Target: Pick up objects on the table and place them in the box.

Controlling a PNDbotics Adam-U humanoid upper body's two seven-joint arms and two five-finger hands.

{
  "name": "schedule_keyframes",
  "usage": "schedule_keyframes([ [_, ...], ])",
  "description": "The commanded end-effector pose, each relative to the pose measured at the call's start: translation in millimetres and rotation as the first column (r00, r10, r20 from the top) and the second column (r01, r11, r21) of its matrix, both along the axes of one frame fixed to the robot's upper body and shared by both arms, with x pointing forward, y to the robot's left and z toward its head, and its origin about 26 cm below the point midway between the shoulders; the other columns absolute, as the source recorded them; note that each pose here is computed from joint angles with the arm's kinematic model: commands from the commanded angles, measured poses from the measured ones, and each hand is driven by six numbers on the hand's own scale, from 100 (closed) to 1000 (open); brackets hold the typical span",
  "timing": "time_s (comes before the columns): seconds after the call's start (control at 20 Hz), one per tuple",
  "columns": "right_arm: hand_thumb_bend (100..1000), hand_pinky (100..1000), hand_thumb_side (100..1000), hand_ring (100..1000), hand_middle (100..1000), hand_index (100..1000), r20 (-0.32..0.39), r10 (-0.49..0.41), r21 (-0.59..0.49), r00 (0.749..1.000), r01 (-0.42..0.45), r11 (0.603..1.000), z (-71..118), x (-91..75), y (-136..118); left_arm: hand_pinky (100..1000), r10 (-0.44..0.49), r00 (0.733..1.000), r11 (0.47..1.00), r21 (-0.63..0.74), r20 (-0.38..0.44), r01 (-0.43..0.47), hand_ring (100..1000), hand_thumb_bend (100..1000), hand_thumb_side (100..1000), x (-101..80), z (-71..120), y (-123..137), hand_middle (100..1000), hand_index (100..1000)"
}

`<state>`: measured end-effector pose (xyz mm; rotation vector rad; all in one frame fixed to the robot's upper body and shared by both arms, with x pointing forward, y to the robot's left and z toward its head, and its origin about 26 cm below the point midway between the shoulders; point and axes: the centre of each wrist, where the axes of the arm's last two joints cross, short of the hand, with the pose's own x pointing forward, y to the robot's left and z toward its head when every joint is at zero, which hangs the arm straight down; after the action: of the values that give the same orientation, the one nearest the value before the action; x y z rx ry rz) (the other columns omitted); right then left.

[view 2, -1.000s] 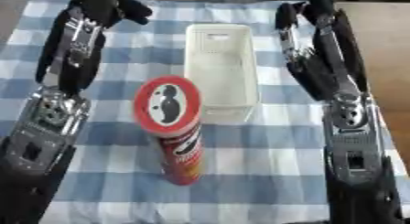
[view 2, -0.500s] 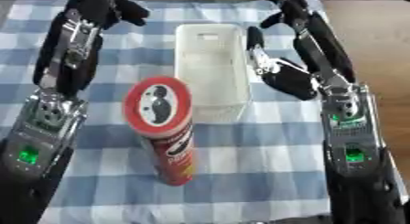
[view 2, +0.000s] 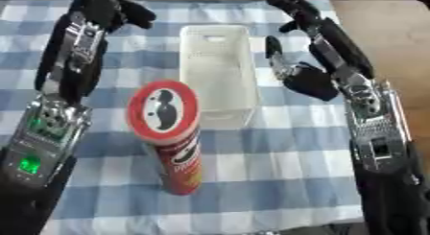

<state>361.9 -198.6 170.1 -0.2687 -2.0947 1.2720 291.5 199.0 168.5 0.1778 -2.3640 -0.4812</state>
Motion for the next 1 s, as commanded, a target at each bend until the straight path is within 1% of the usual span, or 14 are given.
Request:
schedule_keyframes([
  [0.05, 100, 773, 705, 995, 1000, 1000, 0.013, 0.010, -0.031, 1.000, -0.010, 0.999, 7.2, 2.9, -4.6, 597, 0.002, 1.000, 1.000, 0.006, 0.011, -0.002, 639, 109, 1000, -1.2, 4.1, 1.2, 792, 927],
  [0.25, 100, 780, 787, 1000, 1000, 1000, -0.012, 0.032, -0.075, 0.999, -0.032, 0.997, 4.6, 6.3, -11.2, 597, 0.002, 1.000, 1.000, 0.009, 0.008, -0.002, 639, 107, 1000, -1.4, 3.8, 1.4, 792, 927],
  [0.35, 100, 798, 802, 1000, 1000, 1000, -0.037, 0.060, -0.092, 0.998, -0.063, 0.994, 1.9, 9.0, -15.5, 597, 0.003, 1.000, 1.000, 0.011, 0.007, -0.003, 639, 106, 1000, -1.5, 3.4, 1.7, 792, 927],
  [0.45, 100, 832, 806, 1000, 1000, 1000, -0.073, 0.116, -0.055, 0.991, -0.120, 0.991, -2.2, 11.3, -18.2, 598, 0.003, 1.000, 1.000, 0.013, 0.005, -0.003, 639, 106, 1000, -1.6, 3.2, 1.8, 792, 927],
  [0.65, 100, 870, 822, 1000, 1000, 1000, -0.136, 0.238, 0.112, 0.962, -0.223, 0.968, -7.7, 12.8, -22.6, 598, 0.001, 1.000, 1.000, 0.016, 0.001, -0.001, 639, 104, 1000, -1.8, 2.8, 1.8, 793, 927],
  [0.7, 100, 891, 808, 1000, 1000, 1000, -0.145, 0.268, 0.165, 0.952, -0.244, 0.956, -8.7, 12.3, -22.7, 599, 0.001, 1.000, 1.000, 0.017, 0.000, -0.001, 639, 104, 1000, -1.8, 2.6, 1.9, 793, 927],
  [0.75, 100, 913, 766, 1000, 1000, 1000, -0.153, 0.293, 0.208, 0.944, -0.259, 0.943, -9.1, 11.9, -23.6, 599, 0.001, 1.000, 1.000, 0.018, -0.001, -0.001, 639, 106, 1000, -1.9, 2.5, 2.0, 793, 927],
  [0.85, 100, 930, 729, 1000, 1000, 1000, -0.157, 0.344, 0.307, 0.926, -0.285, 0.908, -10.4, 10.3, -23.3, 599, 0.001, 1.000, 1.000, 0.019, -0.003, -0.001, 639, 106, 1000, -2.0, 2.2, 2.3, 793, 927],
  [0.9, 100, 937, 686, 1000, 1000, 1000, -0.160, 0.373, 0.354, 0.914, -0.300, 0.886, -11.4, 9.4, -21.8, 599, 0.001, 1.000, 1.000, 0.020, -0.003, -0.001, 639, 107, 1000, -2.0, 2.2, 2.3, 793, 927],
  [0.95, 100, 917, 662, 1000, 1000, 1000, -0.167, 0.401, 0.394, 0.901, -0.312, 0.865, -12.3, 8.8, -20.9, 600, 0.001, 1.000, 1.000, 0.021, -0.004, -0.001, 640, 112, 1000, -2.0, 2.2, 2.3, 793, 927],
  [1.0, 100, 894, 659, 1000, 1000, 1000, -0.177, 0.429, 0.437, 0.886, -0.320, 0.841, -14.2, 8.4, -19.6, 600, 0.000, 1.000, 1.000, 0.021, -0.005, 0.000, 640, 112, 1000, -2.0, 2.1, 2.3, 793, 927],
])
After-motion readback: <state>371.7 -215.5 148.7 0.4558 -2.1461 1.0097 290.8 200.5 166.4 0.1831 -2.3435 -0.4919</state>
